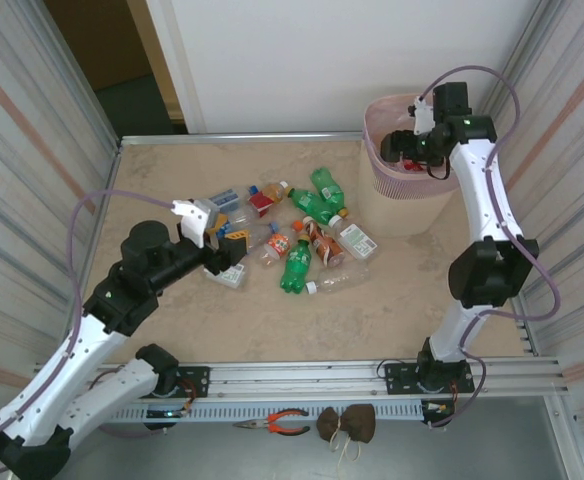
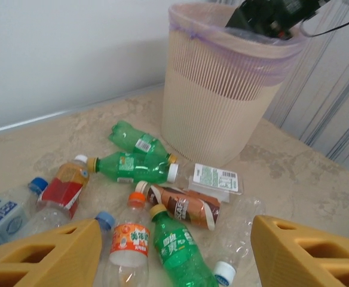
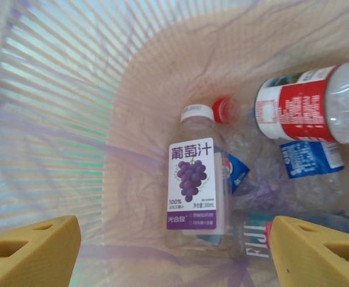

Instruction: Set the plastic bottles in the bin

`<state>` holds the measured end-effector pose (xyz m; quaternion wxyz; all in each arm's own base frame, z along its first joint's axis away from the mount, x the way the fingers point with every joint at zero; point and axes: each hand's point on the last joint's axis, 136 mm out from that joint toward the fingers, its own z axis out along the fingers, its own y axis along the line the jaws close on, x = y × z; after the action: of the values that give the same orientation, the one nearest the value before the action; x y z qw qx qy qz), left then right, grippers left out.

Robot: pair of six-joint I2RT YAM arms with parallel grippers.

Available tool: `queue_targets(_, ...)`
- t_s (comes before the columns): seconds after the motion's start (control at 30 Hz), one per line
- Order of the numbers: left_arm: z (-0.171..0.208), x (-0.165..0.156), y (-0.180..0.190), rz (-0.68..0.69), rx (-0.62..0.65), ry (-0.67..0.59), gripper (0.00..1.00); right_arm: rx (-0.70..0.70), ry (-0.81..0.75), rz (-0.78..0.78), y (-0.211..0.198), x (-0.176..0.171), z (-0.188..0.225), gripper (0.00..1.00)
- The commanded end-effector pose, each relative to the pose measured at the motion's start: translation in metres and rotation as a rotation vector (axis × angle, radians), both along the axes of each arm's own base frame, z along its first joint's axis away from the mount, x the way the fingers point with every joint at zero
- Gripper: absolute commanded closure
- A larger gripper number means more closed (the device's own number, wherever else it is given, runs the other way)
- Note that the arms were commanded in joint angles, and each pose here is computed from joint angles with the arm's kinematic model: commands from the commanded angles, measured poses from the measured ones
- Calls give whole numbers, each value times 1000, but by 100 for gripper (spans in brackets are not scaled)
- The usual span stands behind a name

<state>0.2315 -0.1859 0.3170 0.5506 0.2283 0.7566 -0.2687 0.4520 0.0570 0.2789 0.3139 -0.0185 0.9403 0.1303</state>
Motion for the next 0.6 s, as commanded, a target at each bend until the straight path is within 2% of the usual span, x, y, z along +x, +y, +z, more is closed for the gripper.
queue_targets(0.0,-6,5,8,54,16,61,33,-31,-135,-106,-20,-8,43,19)
queue_targets(0.27,-38,8,19,136,61,226,34,-15,-305,-180,-29,-47,83,20)
queue_targets(0.57,-83,15,49,386,29,445,30,79,-403,-134,-7,-86,110,21)
